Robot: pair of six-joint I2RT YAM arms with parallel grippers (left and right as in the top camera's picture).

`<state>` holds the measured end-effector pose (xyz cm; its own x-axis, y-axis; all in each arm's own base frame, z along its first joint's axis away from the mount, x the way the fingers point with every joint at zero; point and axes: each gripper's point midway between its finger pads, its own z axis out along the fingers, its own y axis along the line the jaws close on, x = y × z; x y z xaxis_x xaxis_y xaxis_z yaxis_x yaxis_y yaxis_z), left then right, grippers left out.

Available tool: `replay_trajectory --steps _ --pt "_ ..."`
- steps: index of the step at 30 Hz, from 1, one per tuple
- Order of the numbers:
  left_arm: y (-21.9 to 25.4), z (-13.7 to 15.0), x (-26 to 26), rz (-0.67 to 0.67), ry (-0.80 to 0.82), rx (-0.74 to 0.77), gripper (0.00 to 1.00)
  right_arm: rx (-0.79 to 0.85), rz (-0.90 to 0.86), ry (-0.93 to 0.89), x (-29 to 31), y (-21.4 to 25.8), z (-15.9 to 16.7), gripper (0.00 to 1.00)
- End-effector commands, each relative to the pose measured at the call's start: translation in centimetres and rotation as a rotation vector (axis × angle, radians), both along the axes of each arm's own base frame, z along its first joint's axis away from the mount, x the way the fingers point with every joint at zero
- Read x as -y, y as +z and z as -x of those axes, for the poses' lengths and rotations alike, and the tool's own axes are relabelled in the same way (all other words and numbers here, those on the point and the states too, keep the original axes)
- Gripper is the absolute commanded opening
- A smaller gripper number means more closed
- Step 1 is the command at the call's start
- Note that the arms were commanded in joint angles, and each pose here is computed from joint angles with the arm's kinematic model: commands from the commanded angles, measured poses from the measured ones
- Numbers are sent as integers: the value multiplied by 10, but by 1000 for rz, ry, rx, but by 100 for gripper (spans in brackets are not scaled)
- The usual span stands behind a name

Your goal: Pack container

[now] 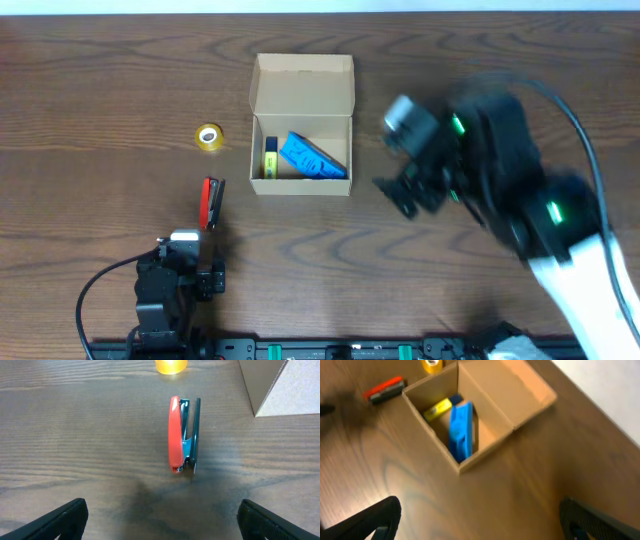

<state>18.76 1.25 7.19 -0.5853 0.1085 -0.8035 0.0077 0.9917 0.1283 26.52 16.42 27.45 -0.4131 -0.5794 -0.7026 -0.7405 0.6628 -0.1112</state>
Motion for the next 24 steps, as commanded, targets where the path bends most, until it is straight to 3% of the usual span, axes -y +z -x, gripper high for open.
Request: replay_trajectory --steps 1,10,16,24 --pt "-6 1 -1 5 7 -11 95 7 -97 -80 18 -13 34 99" --pt "-5 1 -1 5 7 -10 95 88 -287 -329 73 -60 105 99" --pt "-5 1 -1 5 7 -10 95 185 -382 -351 84 -62 121 99" --pt "-6 1 -1 5 7 -11 95 246 -355 -431 101 -62 116 99"
